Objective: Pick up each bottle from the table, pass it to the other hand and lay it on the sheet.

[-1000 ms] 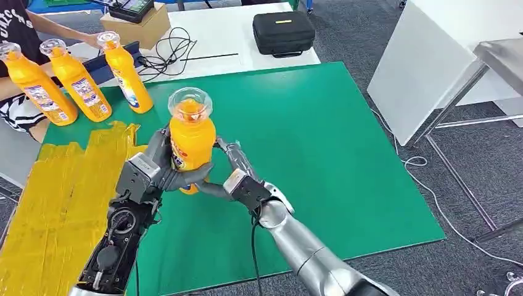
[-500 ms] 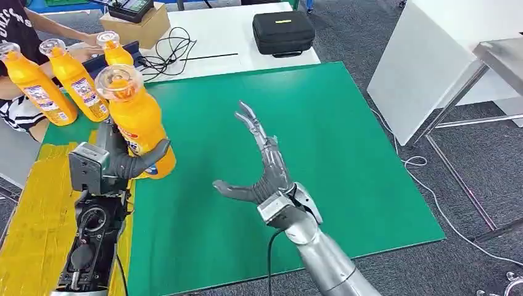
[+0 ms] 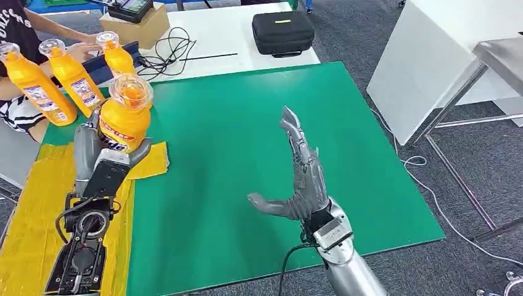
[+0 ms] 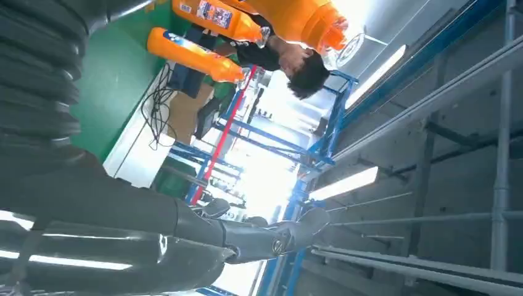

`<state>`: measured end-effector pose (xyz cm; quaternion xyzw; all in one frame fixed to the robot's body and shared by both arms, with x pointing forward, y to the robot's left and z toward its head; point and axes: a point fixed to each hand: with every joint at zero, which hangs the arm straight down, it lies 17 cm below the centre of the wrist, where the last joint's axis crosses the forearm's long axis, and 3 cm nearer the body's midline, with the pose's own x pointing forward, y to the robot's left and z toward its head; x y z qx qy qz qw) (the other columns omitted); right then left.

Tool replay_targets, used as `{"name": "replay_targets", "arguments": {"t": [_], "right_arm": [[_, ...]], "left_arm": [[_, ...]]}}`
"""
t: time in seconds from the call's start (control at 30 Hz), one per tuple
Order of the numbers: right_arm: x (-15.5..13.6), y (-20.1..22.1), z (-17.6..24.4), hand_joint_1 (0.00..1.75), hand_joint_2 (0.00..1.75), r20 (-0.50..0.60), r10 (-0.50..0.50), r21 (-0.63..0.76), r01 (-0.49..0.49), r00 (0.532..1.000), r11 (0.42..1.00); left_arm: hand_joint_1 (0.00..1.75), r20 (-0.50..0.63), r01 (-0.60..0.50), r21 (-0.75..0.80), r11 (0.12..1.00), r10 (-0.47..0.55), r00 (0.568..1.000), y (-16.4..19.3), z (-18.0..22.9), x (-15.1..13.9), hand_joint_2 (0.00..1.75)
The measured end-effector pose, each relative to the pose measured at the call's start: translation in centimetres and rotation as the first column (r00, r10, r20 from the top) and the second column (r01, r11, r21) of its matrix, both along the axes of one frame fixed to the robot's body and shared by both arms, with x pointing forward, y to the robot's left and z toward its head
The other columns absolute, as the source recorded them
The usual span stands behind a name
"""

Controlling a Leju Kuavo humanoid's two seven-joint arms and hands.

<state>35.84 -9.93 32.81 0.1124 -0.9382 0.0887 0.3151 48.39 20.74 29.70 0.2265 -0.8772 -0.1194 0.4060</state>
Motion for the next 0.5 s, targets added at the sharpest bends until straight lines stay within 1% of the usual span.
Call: {"name": "replay_targets", "arguments": {"t": [0.4, 0.47, 0.5], "right_arm": [[-0.3, -0.5, 0.2, 0.0, 1.75, 0.008, -0.005, 0.001, 0.005, 1.0, 1.0], [-0.4, -0.7, 0.3, 0.0, 1.75, -0.002, 0.021, 0.026, -0.021, 1.0, 0.999], [-0.5, -1.7, 0.8, 0.0, 1.75, -0.032, 0.089, 0.108, -0.085, 0.996, 0.991]], "left_arm": [[1.75, 0.001, -0.004, 0.008, 1.0, 0.004, 1.0, 0.1, 0.0, 0.0, 1.75], [1.75, 0.004, -0.03, 0.065, 0.997, 0.03, 1.0, -0.1, -0.1, 0.1, 1.75], [1.75, 0.027, -0.121, 0.289, 0.95, 0.118, 0.993, -1.0, -0.5, 1.2, 1.75]]}}
